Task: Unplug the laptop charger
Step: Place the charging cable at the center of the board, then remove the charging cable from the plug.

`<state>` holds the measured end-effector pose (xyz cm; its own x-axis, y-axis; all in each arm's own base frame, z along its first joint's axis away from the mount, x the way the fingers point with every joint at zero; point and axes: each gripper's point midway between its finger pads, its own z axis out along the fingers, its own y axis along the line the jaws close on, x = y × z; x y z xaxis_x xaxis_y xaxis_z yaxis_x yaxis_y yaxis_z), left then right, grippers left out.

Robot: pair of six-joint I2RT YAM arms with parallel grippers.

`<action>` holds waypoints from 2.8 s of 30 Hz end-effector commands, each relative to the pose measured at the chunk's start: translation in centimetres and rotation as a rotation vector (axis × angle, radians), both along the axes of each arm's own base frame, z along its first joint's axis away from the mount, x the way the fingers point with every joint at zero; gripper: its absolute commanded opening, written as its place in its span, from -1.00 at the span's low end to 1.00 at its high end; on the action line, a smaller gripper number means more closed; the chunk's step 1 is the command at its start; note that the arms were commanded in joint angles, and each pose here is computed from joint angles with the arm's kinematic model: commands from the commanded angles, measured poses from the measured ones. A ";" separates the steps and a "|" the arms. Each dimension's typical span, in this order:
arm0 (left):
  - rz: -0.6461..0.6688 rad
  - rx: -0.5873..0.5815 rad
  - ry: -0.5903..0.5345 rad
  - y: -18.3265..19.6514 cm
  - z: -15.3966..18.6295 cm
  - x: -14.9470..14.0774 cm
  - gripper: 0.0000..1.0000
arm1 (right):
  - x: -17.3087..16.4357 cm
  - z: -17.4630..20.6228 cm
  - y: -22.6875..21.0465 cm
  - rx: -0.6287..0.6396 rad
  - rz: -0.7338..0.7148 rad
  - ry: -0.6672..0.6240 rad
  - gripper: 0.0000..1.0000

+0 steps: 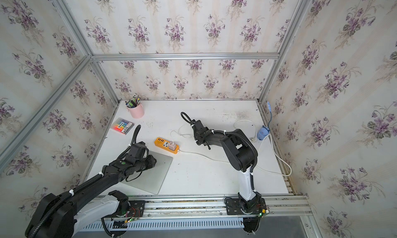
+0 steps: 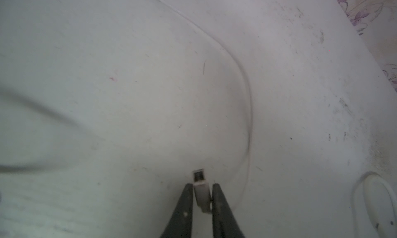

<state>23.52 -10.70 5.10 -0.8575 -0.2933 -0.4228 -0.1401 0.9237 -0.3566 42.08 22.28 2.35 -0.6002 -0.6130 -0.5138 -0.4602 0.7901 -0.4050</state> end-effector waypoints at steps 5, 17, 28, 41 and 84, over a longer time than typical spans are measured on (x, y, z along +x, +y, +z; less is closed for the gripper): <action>-0.044 -0.028 -0.109 -1.1 3.6 2.0 -0.07 | -1.5 6.3 3.5 0.230 0.079 -0.013 0.14; -0.160 -0.116 -0.181 -6.1 6.1 8.4 -0.40 | -10.9 10.3 12.2 0.444 0.323 0.021 0.20; -0.206 -0.175 -0.153 -8.5 5.4 10.5 -0.51 | -12.7 10.5 14.3 0.558 0.407 0.050 0.13; -0.209 -0.132 -0.083 -8.3 3.6 10.5 -0.51 | -11.8 9.3 16.8 0.495 0.438 0.055 0.12; -0.131 -0.116 -0.020 -7.3 0.1 9.8 -0.59 | -11.7 9.9 17.7 0.490 0.437 0.022 -1.00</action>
